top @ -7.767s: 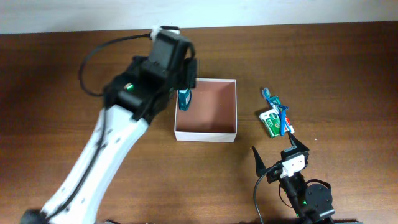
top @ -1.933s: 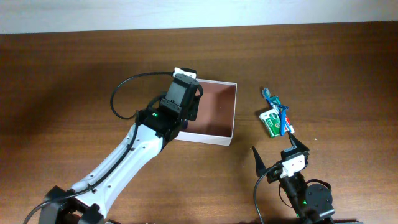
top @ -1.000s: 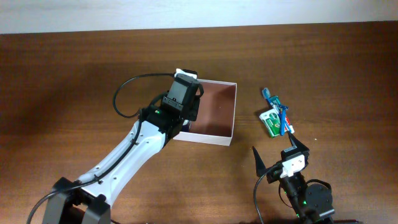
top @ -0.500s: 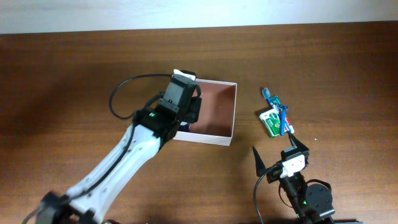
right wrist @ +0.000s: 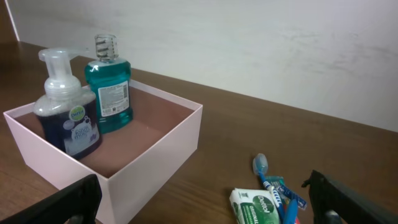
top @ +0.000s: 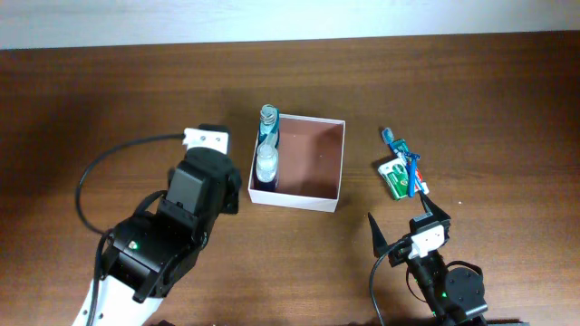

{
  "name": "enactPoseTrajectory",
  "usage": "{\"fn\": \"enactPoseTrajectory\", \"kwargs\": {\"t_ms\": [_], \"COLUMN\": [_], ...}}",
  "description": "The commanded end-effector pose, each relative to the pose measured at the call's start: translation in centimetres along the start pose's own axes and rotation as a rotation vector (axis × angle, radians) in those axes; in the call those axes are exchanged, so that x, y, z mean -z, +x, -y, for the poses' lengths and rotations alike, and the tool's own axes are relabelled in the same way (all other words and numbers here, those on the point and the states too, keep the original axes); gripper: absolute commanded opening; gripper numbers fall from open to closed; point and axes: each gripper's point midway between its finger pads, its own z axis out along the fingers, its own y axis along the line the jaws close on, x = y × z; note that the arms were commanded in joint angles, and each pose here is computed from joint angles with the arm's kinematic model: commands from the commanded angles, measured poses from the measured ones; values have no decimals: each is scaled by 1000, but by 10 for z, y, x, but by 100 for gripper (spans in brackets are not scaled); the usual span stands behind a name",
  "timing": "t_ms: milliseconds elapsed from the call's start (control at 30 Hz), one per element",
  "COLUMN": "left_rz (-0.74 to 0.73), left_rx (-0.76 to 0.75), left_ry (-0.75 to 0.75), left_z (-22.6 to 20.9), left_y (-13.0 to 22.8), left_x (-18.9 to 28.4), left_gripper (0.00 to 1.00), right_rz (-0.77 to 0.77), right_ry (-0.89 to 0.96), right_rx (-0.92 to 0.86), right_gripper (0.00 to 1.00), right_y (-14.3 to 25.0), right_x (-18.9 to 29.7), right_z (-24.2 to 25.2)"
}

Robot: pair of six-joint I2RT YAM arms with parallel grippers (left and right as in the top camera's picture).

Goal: Pack container
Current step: 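Set the soap bottle beside the Listerine and open the left gripper, then push the soap bottle further into the box with the left gripper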

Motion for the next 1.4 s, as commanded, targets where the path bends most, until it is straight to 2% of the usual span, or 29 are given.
{"fn": "enactPoseTrajectory", "kwargs": {"t_ms": [0,233,433,633,1067,1367], "left_rz": [-61,-184,-279,-372,-434,-396], "left_rx": [92,149,141,143,127,143], "left_ry": [-143,-193,-220,-143,-150,-163], "left_z": [-27,-28,-22,6,29,11], "left_y": [18,50,77,106,131,119], "left_x": [1,-15,-42,-83,-155,-173], "left_gripper": [1,1,1,1,1,0], "right_rz": [-9,-9,-9,-9,-9,-9], "right_ry": [4,4,4,4,4,5], "right_rx": [2,2,2,2,2,2], "right_gripper": [99,99,99,99,99,99], "right_y": [3,3,3,3,3,3], "right_x": [0,0,0,0,0,0], "right_z": [1,1,1,1,1,1]}}
